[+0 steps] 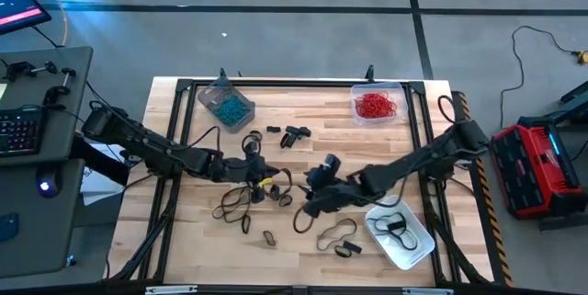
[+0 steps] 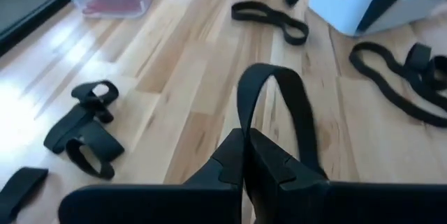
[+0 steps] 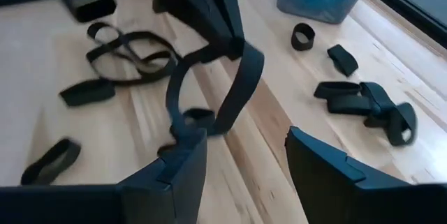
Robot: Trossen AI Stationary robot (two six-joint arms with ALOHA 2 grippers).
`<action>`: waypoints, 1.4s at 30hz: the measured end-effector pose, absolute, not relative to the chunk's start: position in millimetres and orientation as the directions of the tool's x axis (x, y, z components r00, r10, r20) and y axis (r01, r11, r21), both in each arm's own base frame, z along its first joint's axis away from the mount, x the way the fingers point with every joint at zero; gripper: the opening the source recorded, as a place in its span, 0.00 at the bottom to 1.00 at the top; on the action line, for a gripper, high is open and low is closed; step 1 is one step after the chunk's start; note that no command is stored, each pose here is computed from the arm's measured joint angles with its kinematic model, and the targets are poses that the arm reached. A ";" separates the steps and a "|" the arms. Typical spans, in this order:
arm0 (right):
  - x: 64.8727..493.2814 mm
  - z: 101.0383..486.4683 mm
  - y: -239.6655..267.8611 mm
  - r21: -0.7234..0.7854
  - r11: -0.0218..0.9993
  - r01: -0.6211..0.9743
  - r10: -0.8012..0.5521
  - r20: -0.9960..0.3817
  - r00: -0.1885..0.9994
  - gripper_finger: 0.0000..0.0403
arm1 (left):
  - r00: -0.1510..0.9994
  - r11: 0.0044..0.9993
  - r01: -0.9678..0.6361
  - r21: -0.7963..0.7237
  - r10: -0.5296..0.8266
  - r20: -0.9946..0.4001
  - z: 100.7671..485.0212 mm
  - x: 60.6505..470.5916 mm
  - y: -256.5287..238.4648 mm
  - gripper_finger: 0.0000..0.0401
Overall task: Sort rubber bands into baskets
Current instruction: Put the black rubber band into the white bin
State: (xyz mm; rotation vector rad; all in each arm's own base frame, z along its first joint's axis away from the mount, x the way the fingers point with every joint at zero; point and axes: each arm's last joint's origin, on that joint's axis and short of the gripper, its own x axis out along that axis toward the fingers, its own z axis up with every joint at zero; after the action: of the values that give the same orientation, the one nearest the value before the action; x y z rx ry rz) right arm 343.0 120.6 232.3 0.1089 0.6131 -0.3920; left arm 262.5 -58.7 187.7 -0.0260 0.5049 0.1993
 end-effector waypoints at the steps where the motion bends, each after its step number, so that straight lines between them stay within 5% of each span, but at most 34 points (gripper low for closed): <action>1: 346.5 230.5 118.0 -0.007 0.918 0.396 -0.328 -0.575 0.750 0.46 | 0.861 0.981 -0.195 0.025 0.183 -0.475 188.5 262.9 -58.8 0.00; 17: 375.6 229.2 88.8 0.134 0.954 0.269 -0.159 -0.534 0.830 0.45 | 0.903 0.984 -0.178 0.023 0.172 -0.393 196.4 264.7 -68.4 0.00; 21: 376.4 229.1 87.3 0.149 0.959 0.243 -0.127 -0.540 0.832 0.35 | 0.903 0.984 -0.178 0.023 0.173 -0.393 196.4 264.7 -68.4 0.01; 27: 376.3 229.4 89.4 0.143 0.968 0.207 -0.099 -0.541 0.835 0.03 | 0.901 0.980 -0.197 0.032 0.193 -0.389 196.5 264.6 -67.8 0.06; 42: 323.4 271.3 109.5 0.127 0.965 0.231 -0.107 -0.611 0.785 0.00 | 0.907 0.985 -0.165 0.040 0.168 -0.386 196.8 262.5 -75.9 0.33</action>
State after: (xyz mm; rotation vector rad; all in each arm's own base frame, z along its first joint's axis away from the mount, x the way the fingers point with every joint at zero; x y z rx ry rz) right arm 323.4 109.5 271.3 0.2002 0.6441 -0.1838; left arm 262.5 -75.9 196.8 0.0063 0.3994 0.1718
